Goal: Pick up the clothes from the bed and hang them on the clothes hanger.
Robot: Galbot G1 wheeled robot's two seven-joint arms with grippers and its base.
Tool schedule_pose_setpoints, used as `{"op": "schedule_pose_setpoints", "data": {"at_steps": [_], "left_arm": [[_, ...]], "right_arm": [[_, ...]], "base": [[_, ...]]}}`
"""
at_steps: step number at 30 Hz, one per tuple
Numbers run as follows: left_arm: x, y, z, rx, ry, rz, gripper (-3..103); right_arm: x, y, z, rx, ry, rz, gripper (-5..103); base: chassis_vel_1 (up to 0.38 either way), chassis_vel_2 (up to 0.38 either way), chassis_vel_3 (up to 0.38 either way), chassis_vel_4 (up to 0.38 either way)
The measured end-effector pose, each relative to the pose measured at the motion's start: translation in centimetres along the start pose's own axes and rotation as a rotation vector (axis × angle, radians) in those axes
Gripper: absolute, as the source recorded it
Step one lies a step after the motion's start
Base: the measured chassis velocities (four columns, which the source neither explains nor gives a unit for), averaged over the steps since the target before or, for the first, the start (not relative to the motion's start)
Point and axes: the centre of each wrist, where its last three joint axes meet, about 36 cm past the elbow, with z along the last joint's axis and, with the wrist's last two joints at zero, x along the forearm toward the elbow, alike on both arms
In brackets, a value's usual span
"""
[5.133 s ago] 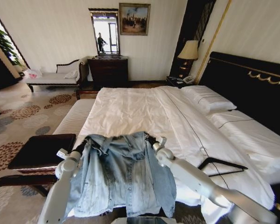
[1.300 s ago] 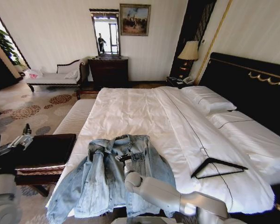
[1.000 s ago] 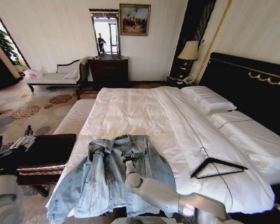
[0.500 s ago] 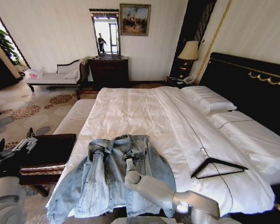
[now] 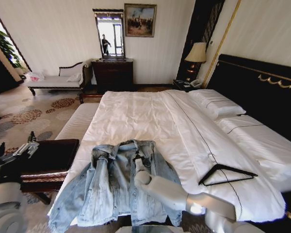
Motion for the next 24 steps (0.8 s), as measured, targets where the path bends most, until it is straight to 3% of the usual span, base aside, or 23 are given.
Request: {"op": "schedule_pose_setpoints", "data": {"at_steps": [1,10,13,19,24], "left_arm": [[0.0,0.0,0.0,0.0,0.0,0.0,100],[-0.5,-0.1,0.7,0.009,0.009,0.009,100],[-0.6,-0.2,0.8,0.01,0.011,0.01,100],[-0.8,-0.1,1.2,0.008,0.017,0.012,100],[-1.0,-0.2,1.7,0.007,0.033,0.016,100]], "right_arm": [[0.0,0.0,0.0,0.0,0.0,0.0,0],[-3.3,-7.4,-5.1,0.005,-0.071,0.054,0],[-3.4,-8.2,-4.7,0.017,-0.063,0.069,0],[-3.8,-10.3,-1.3,0.103,-0.042,0.155,0],[-4.1,-11.5,-0.6,0.117,-0.036,0.228,0]], "base": [[0.0,0.0,0.0,0.0],[0.0,0.0,0.0,0.0],[0.0,0.0,0.0,0.0],[0.0,0.0,0.0,0.0],[0.0,0.0,0.0,0.0]]}}
